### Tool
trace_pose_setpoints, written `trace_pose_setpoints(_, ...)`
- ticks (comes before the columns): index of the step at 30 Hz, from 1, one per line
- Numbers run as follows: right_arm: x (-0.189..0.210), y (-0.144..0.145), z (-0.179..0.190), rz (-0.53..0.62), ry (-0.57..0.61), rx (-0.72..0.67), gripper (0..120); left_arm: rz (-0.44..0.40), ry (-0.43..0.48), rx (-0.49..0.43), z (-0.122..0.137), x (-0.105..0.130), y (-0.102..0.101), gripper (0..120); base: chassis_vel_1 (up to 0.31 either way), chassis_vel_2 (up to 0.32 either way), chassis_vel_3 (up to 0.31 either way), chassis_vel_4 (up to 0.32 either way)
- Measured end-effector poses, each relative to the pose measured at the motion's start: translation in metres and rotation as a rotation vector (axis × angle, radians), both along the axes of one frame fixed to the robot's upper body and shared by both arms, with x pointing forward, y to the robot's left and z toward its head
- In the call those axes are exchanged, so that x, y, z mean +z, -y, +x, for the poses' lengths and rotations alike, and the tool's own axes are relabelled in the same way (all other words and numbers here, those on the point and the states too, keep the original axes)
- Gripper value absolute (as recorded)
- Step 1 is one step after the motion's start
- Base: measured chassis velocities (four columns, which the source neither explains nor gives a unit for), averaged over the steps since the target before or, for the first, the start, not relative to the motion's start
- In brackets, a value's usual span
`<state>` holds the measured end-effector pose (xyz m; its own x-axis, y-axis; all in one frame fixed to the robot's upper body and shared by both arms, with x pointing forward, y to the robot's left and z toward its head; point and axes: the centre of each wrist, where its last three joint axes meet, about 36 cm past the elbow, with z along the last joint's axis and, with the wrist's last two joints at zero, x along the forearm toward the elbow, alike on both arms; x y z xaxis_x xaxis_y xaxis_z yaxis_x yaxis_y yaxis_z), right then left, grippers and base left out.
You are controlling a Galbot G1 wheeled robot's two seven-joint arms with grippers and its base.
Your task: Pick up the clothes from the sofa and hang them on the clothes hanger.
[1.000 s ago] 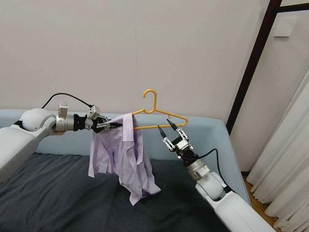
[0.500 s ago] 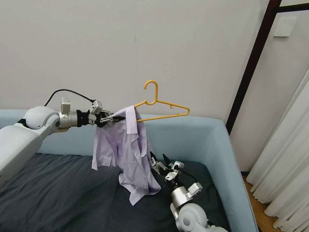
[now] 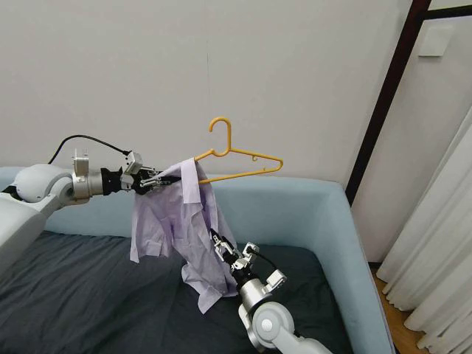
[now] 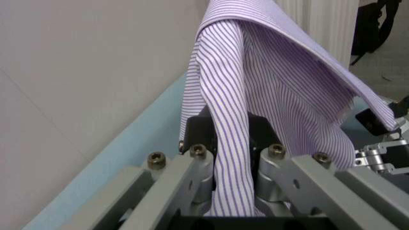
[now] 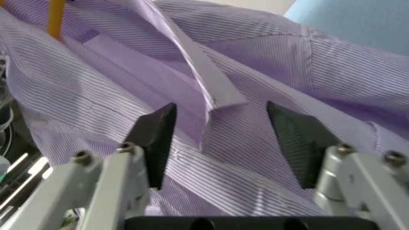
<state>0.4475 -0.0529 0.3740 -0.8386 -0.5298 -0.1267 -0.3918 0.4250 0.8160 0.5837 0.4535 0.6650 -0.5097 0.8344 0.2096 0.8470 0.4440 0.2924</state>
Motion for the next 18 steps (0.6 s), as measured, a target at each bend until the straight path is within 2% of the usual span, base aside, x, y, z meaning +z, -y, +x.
trace_pose_setpoints(1, 0.000, 0.000, 0.000, 0.000, 0.000, 0.000, 55, 0.000, 0.000, 0.000, 0.000, 0.000, 0.000, 7, 0.000, 0.000, 0.000, 0.000)
trace_pose_setpoints(6, -0.002, -0.003, -0.003, -0.011, 0.012, 0.010, 33, 0.005, -0.002, 0.006, -0.008, -0.002, -0.004, 7, 0.000, 0.000, 0.000, 0.000)
trace_pose_setpoints(7, -0.002, -0.003, -0.003, -0.011, 0.012, 0.010, 33, 0.005, -0.002, 0.006, -0.008, -0.002, -0.004, 7, 0.000, 0.000, 0.000, 0.000)
trace_pose_setpoints(10, -0.004, 0.000, -0.005, -0.022, 0.022, 0.010, 20, 0.009, -0.003, 0.008, -0.012, -0.002, -0.005, 7, 0.000, 0.000, 0.000, 0.000)
trace_pose_setpoints(11, -0.004, 0.000, -0.005, -0.022, 0.022, 0.010, 20, 0.009, -0.003, 0.008, -0.012, -0.002, -0.005, 7, 0.000, 0.000, 0.000, 0.000)
trace_pose_setpoints(13, -0.006, 0.004, -0.006, -0.038, 0.036, 0.011, 10, 0.010, -0.003, 0.013, -0.014, -0.003, -0.007, 7, 0.000, 0.000, 0.000, 0.000)
trace_pose_setpoints(18, -0.004, 0.013, -0.005, -0.062, 0.060, 0.003, 0, 0.008, -0.003, 0.020, -0.017, -0.005, -0.009, 7, 0.000, 0.000, 0.000, 0.000)
